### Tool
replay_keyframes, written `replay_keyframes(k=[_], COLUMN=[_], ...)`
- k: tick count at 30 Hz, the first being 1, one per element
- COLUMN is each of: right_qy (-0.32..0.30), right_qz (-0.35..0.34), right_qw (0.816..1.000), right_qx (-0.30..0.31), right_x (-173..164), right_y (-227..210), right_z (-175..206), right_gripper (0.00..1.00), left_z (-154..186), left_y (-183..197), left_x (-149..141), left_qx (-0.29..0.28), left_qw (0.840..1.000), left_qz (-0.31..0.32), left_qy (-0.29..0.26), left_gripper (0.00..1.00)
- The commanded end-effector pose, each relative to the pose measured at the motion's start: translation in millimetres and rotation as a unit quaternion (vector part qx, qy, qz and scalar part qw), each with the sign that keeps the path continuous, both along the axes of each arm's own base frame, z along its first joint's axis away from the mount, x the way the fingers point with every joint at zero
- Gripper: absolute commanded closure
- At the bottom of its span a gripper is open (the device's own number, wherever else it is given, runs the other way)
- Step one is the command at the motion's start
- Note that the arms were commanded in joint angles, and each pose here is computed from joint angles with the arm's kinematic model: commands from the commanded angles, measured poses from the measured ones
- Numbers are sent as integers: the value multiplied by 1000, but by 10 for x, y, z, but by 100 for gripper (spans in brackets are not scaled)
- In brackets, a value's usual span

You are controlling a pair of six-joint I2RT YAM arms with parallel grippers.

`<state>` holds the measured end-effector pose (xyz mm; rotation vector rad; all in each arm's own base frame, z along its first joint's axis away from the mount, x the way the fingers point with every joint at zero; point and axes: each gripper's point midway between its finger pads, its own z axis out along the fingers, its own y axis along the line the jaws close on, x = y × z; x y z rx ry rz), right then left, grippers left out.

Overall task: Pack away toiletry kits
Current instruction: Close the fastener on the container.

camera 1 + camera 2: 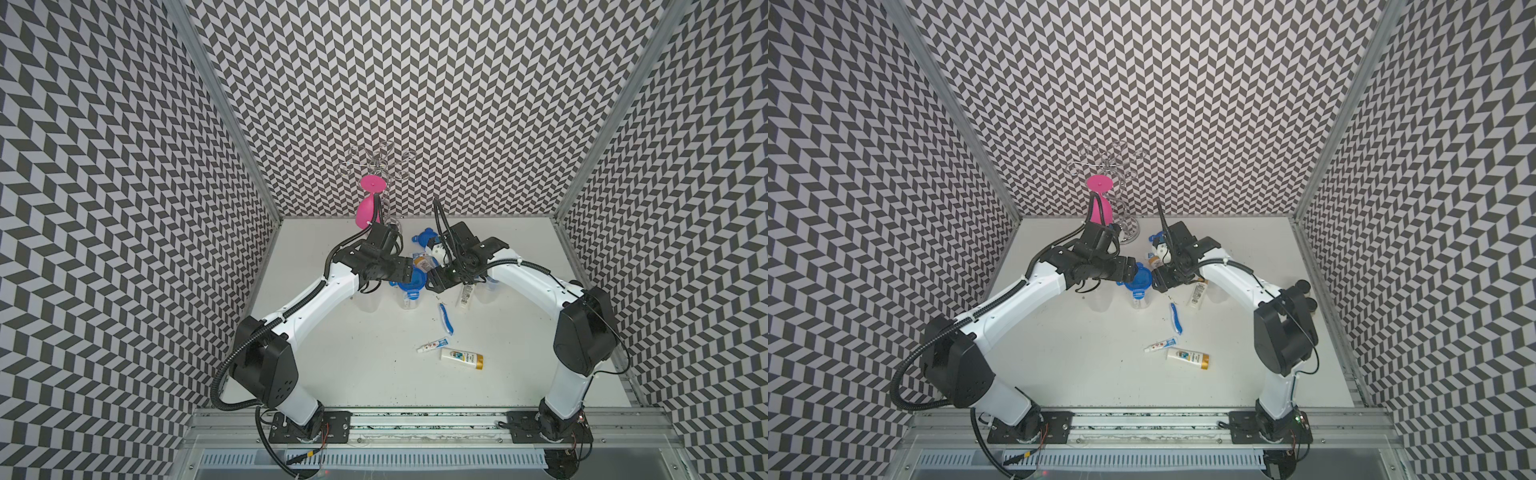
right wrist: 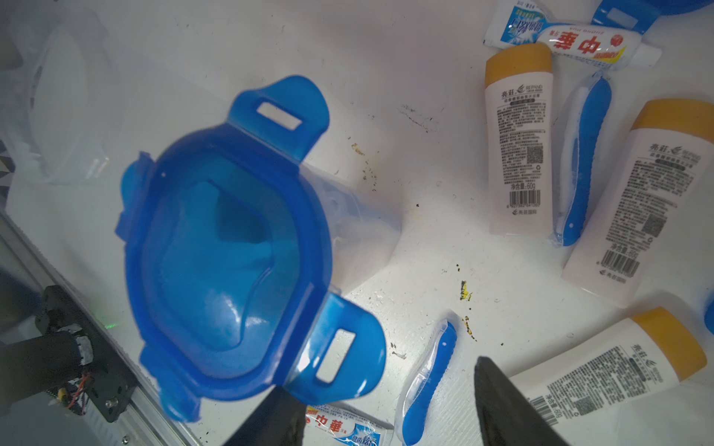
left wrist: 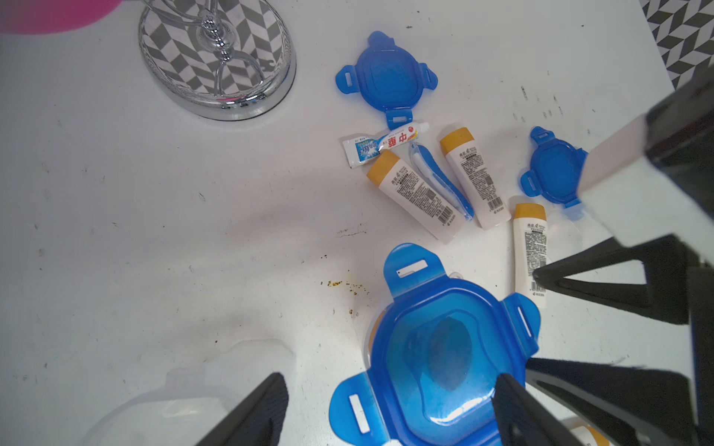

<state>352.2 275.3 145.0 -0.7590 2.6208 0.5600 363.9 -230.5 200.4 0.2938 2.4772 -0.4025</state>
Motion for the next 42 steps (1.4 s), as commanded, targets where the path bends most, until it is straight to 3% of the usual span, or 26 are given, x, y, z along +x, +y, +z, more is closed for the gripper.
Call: replay_keyframes(k=[1,16,31,42], right_qy=[-19,-13,-8,-11], right_qz=[10,17,-8,-7], right_qw=[999,999,999,999], right_qx=[24,38,40,45], right_x=[51,12,-115,-56], right_y=[96,195,-16,19], right_z=[104,99,213,146], right_gripper=[34,40,36,39], left_z=[41,-32,-34,-99], left_y=[32,65,40,1], left_x=[-59,-65,-15,4], left_qx=[-25,-12,-6,-9], left_qw=[1000,1000,1000,1000], left_qz=[-4,-5,-9,-12], left_qy=[9,16,14,18], left_gripper=[14,15,22,16])
